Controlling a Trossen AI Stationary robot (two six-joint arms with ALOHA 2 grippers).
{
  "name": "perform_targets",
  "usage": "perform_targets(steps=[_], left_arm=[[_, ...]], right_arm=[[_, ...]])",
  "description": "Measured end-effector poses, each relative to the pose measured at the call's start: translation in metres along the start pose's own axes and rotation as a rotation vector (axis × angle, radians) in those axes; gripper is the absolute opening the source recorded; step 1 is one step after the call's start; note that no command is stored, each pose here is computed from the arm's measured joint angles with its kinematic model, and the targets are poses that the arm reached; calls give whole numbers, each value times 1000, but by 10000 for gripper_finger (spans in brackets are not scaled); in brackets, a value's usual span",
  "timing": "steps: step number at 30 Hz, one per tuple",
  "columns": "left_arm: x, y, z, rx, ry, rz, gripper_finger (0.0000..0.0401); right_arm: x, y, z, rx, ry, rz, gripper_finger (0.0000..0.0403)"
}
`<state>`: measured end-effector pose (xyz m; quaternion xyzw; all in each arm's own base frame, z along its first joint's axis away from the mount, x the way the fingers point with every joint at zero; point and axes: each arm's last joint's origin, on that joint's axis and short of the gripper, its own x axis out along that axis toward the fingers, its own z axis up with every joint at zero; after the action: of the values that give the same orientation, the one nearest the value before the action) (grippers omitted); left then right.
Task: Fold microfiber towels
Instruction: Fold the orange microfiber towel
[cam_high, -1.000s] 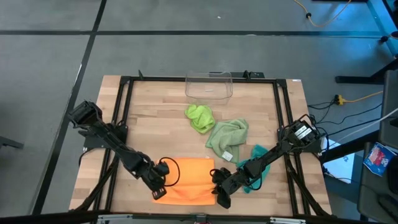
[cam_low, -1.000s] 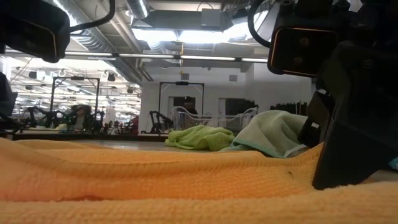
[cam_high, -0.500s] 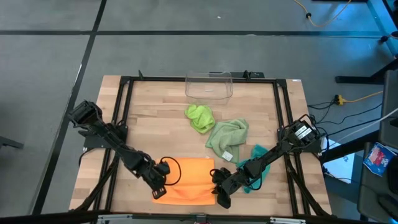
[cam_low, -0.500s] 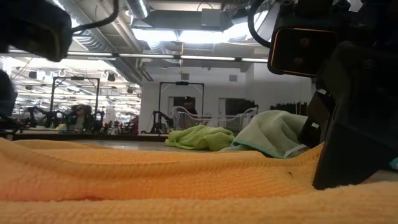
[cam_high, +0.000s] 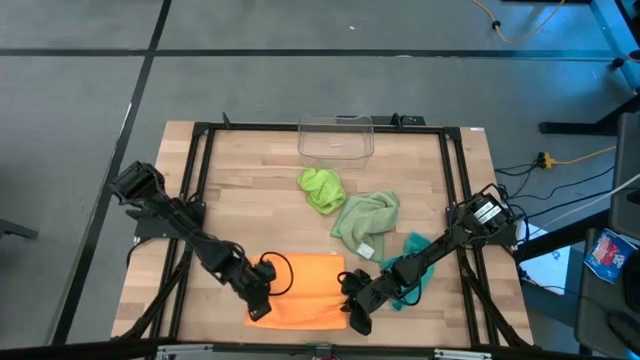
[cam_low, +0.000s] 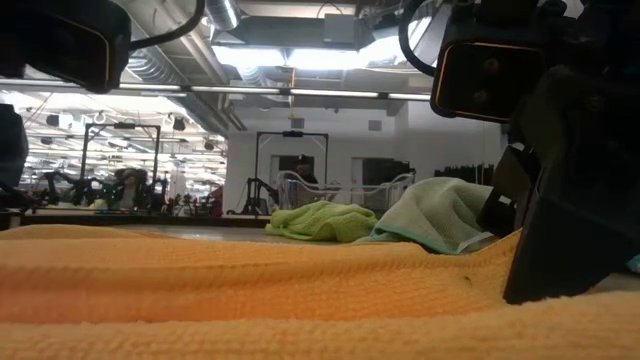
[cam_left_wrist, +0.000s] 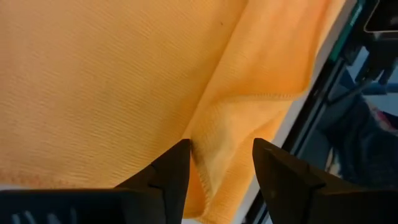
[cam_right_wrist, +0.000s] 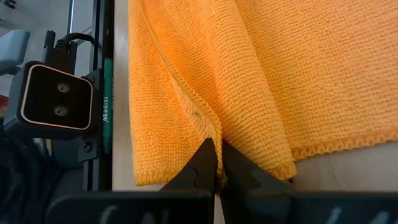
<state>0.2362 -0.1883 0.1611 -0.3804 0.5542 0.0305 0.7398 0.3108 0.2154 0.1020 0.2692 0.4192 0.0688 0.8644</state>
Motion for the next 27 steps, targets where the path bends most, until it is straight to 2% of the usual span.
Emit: perform_targets(steps=[8, 16, 22, 27], left_arm=[[2, -3, -6, 45, 24, -16, 167], [11, -5, -16, 79, 110, -42, 166], [8, -18, -16, 206, 67, -169, 166], [8, -18, -13, 211, 17, -159, 166]], right_arm=[[0, 0, 0, -2, 0, 0, 10], [0, 0, 0, -4, 0, -1, 10], [0, 0, 0, -4, 2, -3, 10], [0, 0, 0, -4, 3, -4, 10]])
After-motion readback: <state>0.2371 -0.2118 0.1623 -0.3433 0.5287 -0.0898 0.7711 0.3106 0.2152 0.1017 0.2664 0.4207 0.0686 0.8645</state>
